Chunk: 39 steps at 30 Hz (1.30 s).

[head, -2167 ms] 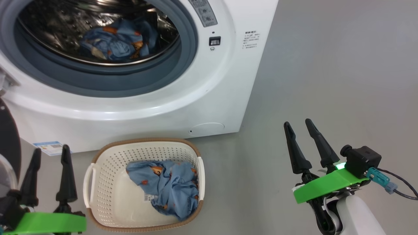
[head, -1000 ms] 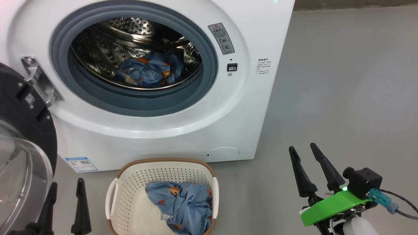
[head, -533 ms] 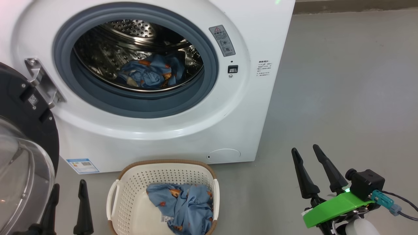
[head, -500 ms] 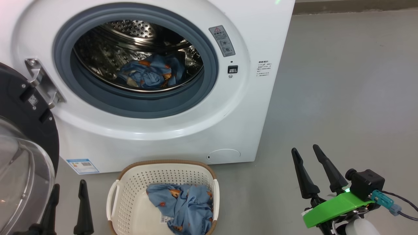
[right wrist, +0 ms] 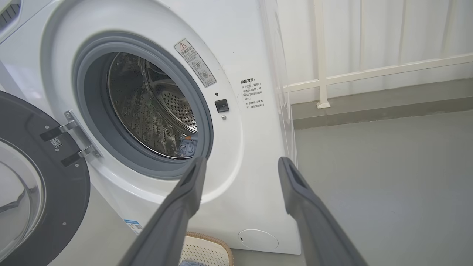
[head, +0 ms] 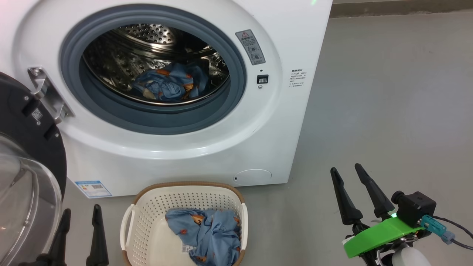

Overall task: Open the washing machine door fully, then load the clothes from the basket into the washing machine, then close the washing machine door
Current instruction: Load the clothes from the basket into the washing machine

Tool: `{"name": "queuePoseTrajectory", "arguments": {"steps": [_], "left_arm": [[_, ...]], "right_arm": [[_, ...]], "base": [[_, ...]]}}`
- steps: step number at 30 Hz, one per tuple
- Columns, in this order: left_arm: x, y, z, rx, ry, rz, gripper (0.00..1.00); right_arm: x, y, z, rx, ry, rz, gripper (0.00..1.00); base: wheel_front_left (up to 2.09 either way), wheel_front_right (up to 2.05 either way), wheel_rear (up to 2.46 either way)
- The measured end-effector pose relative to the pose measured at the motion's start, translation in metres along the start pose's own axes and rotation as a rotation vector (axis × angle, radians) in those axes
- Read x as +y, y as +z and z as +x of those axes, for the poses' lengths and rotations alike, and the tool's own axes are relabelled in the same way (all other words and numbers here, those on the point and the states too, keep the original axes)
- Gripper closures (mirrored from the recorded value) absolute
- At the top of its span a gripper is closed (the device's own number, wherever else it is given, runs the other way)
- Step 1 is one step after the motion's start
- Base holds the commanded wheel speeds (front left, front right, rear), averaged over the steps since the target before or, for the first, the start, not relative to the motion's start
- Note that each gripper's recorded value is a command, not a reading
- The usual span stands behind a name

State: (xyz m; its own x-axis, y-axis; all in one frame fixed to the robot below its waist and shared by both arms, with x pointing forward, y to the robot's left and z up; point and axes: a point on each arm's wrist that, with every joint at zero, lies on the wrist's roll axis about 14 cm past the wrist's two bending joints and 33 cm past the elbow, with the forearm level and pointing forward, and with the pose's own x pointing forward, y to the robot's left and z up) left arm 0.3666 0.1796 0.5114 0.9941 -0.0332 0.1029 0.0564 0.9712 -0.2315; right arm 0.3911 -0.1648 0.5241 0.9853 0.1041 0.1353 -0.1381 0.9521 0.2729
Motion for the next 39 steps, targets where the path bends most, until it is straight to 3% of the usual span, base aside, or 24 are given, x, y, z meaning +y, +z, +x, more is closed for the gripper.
{"name": "queuePoseTrajectory", "arguments": {"steps": [25,39], "left_arm": [[-0.002,-0.021,0.008,0.059,-0.017,-0.009,0.0],[-0.007,-0.051,0.044,0.123,-0.075,-0.016,0.0]], "right_arm": [[-0.01,-0.014,0.004,0.035,-0.03,0.002,0.0],[-0.024,-0.037,0.021,0.077,-0.076,-0.001,0.0]], "base": [[0.0,0.0,0.0],[0.0,0.0,0.0]]}}
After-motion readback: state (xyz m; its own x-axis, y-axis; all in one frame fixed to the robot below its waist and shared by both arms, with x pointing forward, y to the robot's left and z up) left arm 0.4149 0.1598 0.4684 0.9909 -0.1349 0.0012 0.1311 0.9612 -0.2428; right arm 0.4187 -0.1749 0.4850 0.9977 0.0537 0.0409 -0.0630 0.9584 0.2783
